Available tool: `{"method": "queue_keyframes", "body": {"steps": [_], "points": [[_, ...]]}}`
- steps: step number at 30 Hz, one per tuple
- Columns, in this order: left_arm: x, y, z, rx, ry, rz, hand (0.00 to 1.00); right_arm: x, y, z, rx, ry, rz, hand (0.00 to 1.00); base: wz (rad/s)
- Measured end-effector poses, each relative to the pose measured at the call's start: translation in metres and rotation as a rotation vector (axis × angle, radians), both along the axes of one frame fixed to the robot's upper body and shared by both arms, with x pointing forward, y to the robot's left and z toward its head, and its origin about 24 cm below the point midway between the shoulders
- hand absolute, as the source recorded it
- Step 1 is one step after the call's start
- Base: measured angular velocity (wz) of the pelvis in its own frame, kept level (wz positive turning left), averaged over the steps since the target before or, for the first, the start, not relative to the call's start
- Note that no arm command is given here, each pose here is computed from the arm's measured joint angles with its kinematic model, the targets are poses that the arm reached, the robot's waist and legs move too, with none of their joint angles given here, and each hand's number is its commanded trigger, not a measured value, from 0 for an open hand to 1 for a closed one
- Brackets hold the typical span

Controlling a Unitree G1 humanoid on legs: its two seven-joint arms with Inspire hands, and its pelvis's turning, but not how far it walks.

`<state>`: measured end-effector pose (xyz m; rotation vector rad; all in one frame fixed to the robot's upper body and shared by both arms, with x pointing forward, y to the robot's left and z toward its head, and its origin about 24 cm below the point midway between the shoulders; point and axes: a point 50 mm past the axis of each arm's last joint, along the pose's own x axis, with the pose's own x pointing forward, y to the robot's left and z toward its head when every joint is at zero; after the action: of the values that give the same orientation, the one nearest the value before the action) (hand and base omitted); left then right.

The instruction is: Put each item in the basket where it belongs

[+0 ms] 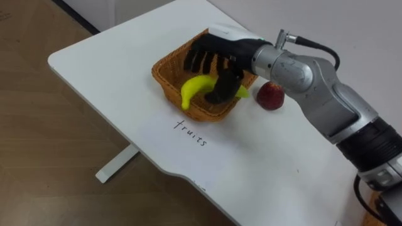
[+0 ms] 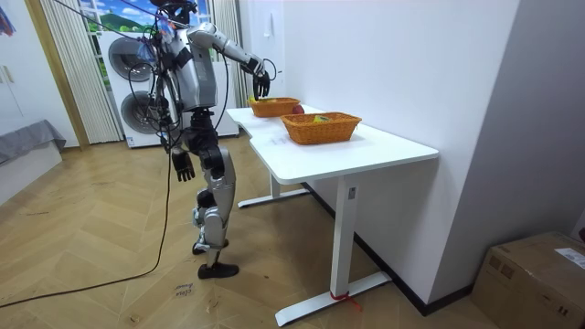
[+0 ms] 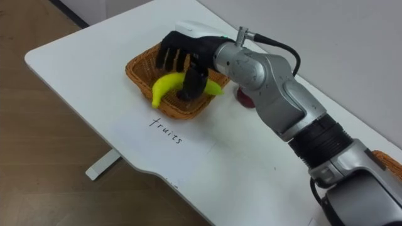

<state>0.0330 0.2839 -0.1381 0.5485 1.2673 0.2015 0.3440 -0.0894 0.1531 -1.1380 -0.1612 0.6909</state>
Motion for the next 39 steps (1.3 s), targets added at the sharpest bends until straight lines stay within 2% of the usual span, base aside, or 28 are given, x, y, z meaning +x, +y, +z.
{"method": "queue_keyframes", "body": {"steps": [32,39], "points": [[-0.002,0.000,0.000,0.005,0.020,0.010,0.00,0.003,-0.004,-0.003,0.008,-0.004,-0.031,0.00,0.00],[-0.003,-0.008,-0.004,-0.018,0.022,0.017,0.00,0.005,-0.010,0.004,0.044,-0.036,-0.054,0.00,0.00]]}}
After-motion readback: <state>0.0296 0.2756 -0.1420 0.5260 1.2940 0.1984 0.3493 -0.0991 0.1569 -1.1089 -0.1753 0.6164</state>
